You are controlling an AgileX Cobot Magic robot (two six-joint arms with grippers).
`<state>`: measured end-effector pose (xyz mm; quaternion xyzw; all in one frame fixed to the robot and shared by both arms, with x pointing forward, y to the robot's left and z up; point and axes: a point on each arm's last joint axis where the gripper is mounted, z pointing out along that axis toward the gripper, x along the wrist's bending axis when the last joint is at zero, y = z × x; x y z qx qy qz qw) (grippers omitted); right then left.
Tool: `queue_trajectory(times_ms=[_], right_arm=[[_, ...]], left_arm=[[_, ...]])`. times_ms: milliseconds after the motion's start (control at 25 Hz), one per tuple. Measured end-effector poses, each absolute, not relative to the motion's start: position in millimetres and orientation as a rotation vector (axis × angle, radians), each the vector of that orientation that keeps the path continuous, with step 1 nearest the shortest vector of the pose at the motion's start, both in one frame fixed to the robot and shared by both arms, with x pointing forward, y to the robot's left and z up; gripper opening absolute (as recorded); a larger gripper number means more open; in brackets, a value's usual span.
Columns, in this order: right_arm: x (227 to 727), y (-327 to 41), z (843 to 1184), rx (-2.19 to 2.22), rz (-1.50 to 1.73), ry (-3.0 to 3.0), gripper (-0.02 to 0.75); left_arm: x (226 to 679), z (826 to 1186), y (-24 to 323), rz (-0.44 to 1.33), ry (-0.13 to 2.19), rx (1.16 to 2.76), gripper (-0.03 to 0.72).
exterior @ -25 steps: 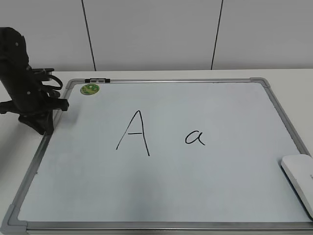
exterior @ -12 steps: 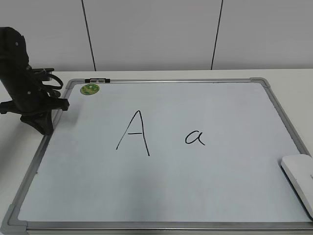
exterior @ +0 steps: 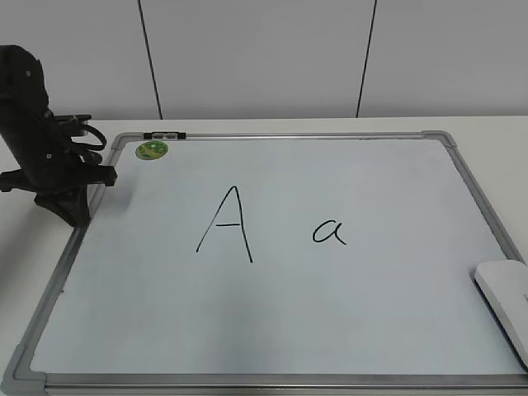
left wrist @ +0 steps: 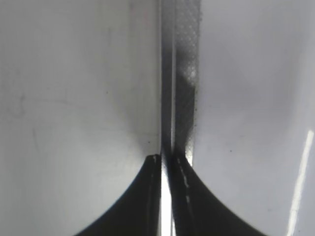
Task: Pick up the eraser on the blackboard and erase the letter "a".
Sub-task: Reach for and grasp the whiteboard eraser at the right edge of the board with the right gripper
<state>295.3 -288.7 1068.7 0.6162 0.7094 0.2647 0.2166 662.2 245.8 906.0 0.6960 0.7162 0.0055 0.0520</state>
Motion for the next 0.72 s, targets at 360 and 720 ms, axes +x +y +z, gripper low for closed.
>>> queue_trajectory(times_ms=[360, 720], right_arm=[[345.9, -292.9, 1046.2, 1.879, 0.455, 2.073, 0.555], [390.9, -296.5, 1023.7, 1.970, 0.284, 2.082, 0.665]], left_arm=[[662.2, 906.0, 245.8, 0.017, 2.178, 2.117, 0.028], [662.2, 906.0, 245.6, 0.015, 2.179, 2.115, 0.028]])
